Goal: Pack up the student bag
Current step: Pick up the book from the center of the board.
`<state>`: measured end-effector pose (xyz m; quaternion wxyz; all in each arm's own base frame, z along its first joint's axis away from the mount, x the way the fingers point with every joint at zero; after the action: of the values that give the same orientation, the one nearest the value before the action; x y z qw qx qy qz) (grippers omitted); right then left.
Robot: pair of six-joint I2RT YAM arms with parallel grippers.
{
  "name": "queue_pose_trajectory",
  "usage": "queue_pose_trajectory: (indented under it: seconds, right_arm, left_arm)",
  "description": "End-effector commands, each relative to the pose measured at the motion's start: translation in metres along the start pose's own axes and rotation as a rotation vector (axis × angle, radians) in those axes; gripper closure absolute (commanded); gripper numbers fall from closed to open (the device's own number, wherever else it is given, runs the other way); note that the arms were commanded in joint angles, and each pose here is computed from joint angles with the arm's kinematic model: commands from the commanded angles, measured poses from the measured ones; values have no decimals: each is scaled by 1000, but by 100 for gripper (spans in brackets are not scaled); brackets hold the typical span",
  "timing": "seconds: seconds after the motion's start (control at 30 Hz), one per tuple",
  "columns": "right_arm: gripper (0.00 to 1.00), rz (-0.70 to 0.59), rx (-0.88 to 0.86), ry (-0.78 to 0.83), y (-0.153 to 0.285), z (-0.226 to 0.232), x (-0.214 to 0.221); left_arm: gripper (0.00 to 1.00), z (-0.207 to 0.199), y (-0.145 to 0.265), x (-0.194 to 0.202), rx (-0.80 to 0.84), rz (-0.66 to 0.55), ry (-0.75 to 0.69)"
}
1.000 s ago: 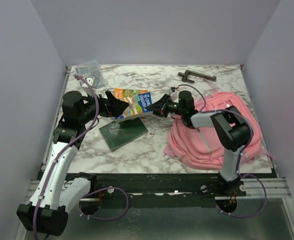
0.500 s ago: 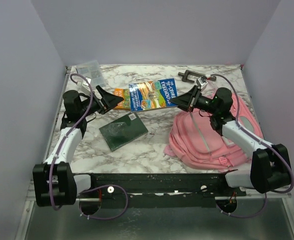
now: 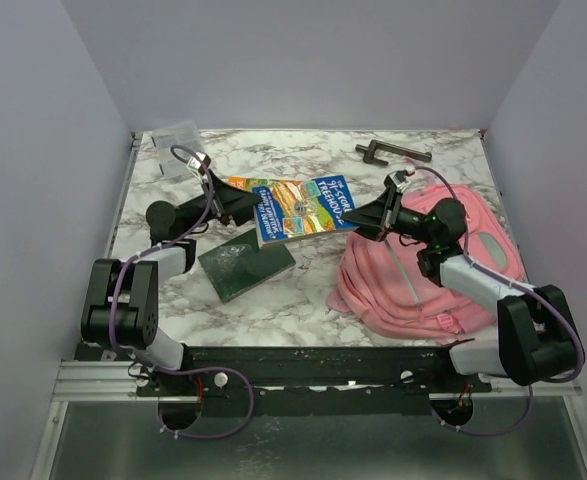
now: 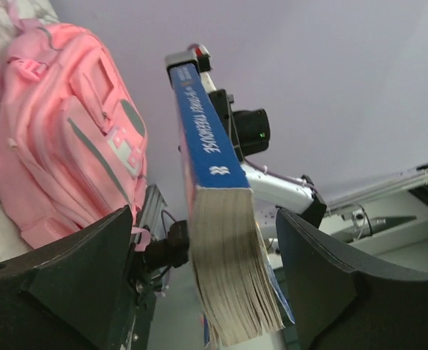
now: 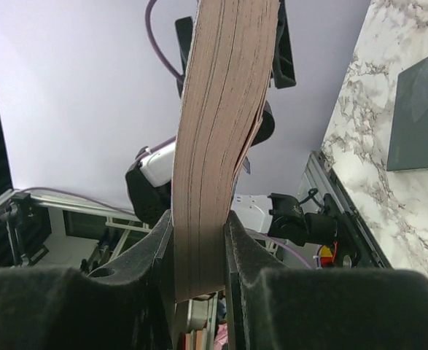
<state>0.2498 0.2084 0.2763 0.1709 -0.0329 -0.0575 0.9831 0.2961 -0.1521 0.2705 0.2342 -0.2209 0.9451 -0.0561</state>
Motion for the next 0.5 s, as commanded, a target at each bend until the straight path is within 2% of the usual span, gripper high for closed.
queue_pose_trajectory:
  seconds: [0.0,0.2,0.27,0.37,0.47]
  right_arm:
    - [100,12,-75,91,0,23,6]
    - [100,-74,71,177,-5,14,-10]
    - [100,-109,113,211,-5,15,-17]
    - [100,-144,147,232,-6,18,-23]
    - [100,-141,155,237,-7,19,-23]
  left_arm:
    - [17,-47,-4,22,162,89,-159]
    - [18,-53,-11,36,184,150,-126]
    - [23,-48,-10,41,174,123,-104]
    - [26,-26,-12,46,72,90,-24]
    - [30,-32,-14,49,51,93,-70]
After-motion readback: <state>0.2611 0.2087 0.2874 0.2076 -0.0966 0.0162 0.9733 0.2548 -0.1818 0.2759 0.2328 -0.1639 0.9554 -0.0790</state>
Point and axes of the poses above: each gripper's point midway between its finger pads, its own y axis back along the fingers, its own z axis along the line the jaws close on, x = y × z, the point moved 4 cm from there along y, back along the fingers, and after that the axes turned 6 degrees about -y, right-handed, at the moved point
